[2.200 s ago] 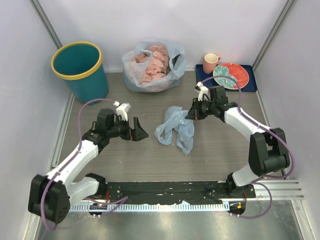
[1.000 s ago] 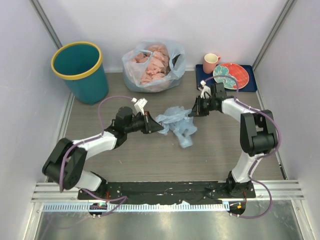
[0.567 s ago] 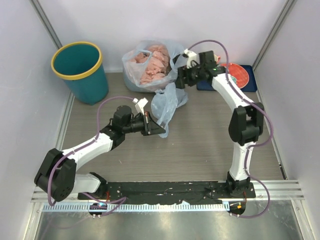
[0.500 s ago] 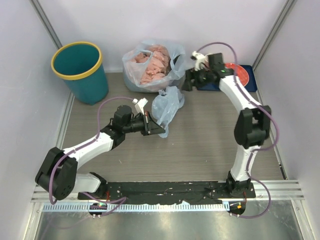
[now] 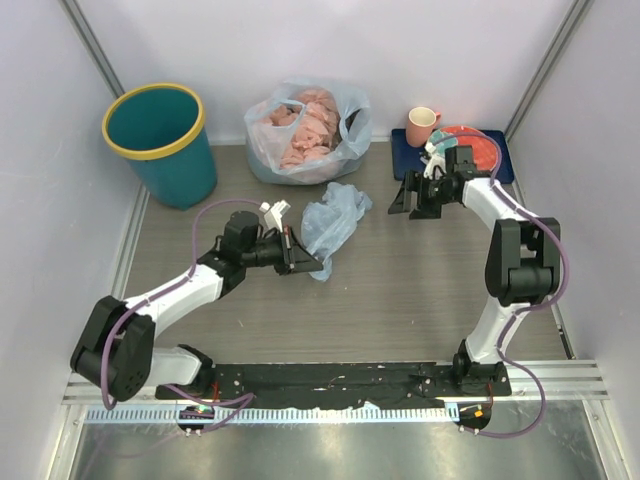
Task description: Put the trash bags into the trash bin
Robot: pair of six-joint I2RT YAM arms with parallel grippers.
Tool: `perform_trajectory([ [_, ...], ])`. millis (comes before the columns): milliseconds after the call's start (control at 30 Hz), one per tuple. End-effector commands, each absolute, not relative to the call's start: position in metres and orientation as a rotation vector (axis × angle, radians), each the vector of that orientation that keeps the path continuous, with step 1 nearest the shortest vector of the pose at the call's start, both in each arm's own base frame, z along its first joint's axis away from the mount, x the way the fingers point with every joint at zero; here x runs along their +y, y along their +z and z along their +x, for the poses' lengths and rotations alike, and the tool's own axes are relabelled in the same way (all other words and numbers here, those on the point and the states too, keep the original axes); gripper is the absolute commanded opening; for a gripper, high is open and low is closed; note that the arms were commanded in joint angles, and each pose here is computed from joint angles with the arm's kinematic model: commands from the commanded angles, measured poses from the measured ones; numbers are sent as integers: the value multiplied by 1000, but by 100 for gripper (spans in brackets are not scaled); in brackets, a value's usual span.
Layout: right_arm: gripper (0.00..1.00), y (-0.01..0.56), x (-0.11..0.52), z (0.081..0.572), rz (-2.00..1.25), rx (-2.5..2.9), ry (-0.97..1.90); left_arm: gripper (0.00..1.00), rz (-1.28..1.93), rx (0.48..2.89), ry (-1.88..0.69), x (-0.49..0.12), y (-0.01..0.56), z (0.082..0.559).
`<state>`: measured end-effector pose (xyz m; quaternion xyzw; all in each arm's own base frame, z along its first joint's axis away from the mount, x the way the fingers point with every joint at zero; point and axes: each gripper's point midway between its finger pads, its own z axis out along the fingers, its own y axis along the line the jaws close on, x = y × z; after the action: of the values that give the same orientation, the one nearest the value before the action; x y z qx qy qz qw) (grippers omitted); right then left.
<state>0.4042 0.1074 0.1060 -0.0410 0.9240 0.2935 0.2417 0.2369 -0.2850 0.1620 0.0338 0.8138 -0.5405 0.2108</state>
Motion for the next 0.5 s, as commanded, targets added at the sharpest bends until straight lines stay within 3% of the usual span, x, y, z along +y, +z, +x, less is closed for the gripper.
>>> perform_trajectory([
  [0,80,123,133,455,42,2390,827,0,201,2298,-1497,-274,157,210],
  [233,78,89,164,479,103,2413,790,0,227,2315,-1514,-269,152,199],
  [467,75,58,184,472,57,2479,725,0,207,2322,-1514,-265,147,196],
])
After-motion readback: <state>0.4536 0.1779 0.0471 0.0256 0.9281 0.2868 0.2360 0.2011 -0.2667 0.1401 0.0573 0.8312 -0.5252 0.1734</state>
